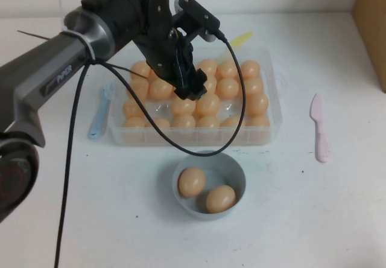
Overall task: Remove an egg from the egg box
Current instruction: Pick up the egg from the plastic box, then place the egg in the bowl
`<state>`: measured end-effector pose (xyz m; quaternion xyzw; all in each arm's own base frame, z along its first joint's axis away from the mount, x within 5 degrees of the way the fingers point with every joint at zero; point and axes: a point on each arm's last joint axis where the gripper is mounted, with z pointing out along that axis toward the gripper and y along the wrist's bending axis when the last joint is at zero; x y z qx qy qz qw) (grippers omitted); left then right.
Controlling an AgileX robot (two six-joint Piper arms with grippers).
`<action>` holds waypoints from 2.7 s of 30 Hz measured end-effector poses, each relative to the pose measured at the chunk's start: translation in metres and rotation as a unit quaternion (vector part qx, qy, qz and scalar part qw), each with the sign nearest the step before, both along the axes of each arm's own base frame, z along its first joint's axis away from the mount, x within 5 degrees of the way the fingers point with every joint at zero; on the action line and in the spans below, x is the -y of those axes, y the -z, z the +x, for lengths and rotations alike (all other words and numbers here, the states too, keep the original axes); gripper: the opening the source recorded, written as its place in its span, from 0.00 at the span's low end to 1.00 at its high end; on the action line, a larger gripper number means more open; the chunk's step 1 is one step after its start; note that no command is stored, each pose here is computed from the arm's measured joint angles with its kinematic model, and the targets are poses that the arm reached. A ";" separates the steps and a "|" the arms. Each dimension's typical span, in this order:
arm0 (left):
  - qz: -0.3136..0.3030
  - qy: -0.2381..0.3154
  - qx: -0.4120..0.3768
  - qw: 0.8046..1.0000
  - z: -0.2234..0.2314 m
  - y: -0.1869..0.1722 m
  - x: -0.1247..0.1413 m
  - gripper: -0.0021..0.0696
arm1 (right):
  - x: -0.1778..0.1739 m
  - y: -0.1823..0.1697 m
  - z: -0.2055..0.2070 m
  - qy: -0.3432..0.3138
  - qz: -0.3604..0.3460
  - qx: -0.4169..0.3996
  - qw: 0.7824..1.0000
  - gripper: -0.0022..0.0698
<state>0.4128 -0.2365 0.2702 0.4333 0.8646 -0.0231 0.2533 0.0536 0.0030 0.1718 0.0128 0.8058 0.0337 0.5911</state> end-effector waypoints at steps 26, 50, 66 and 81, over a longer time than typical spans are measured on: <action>0.012 -0.004 -0.014 1.000 0.027 0.066 0.003 0.68 | 0.000 0.000 0.000 0.000 0.000 0.000 1.000 0.01; -0.010 -0.019 0.017 1.000 0.020 0.031 0.003 0.50 | 0.000 0.000 0.000 0.000 0.000 0.000 1.000 0.01; 0.056 0.058 -0.067 0.994 -0.075 -0.029 0.032 0.50 | 0.000 0.000 0.000 0.000 0.000 0.000 1.000 0.01; 0.011 0.107 -0.078 0.991 -0.118 0.032 0.041 0.50 | 0.000 0.000 0.000 0.000 0.000 0.000 1.000 0.01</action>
